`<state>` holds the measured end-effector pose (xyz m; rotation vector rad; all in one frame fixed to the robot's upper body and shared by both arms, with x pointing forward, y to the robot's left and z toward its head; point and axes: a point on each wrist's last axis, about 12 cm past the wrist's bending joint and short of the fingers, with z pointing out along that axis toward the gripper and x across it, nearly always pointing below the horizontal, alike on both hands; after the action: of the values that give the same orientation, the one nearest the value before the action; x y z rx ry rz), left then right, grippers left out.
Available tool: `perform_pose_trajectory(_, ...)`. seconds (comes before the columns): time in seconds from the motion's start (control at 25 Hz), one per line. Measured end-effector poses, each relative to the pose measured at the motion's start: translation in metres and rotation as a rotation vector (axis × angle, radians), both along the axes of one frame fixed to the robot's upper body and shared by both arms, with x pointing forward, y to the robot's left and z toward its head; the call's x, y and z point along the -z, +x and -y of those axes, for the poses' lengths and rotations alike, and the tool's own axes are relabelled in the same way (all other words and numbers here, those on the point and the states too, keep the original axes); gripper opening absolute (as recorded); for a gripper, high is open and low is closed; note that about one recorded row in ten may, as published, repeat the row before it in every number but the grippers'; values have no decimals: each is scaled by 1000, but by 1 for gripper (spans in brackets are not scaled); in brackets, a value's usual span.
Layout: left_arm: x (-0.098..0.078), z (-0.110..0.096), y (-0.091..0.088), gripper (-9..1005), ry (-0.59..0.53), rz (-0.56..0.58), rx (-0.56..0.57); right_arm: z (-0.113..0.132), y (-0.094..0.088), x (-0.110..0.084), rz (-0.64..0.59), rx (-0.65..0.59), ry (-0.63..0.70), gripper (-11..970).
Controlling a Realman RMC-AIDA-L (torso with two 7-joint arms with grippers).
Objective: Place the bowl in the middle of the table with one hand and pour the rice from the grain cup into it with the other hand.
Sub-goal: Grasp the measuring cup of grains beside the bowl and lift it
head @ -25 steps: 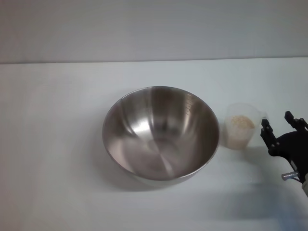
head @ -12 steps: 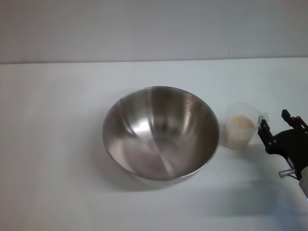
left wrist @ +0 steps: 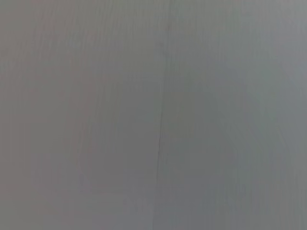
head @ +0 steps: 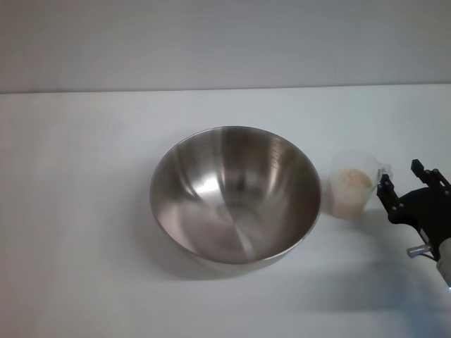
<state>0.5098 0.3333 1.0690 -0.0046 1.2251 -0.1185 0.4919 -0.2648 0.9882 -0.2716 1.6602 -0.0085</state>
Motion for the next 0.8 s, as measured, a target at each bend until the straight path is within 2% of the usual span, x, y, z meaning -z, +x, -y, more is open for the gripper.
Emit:
perform_pose_trajectory(0.36, 0, 0, 0, 452, 0, 2, 1, -2, 4, 0, -8, -8, -5, 509)
perform_pose_trajectory(0.6, 0, 1, 0, 452, -1, 2, 2, -2, 5, -1, -5, -13, -12, 328)
perform_pose_trajectory(0.8, 0, 1, 0, 452, -6, 3, 3, -2, 5, -1, -5, -18, -19, 297)
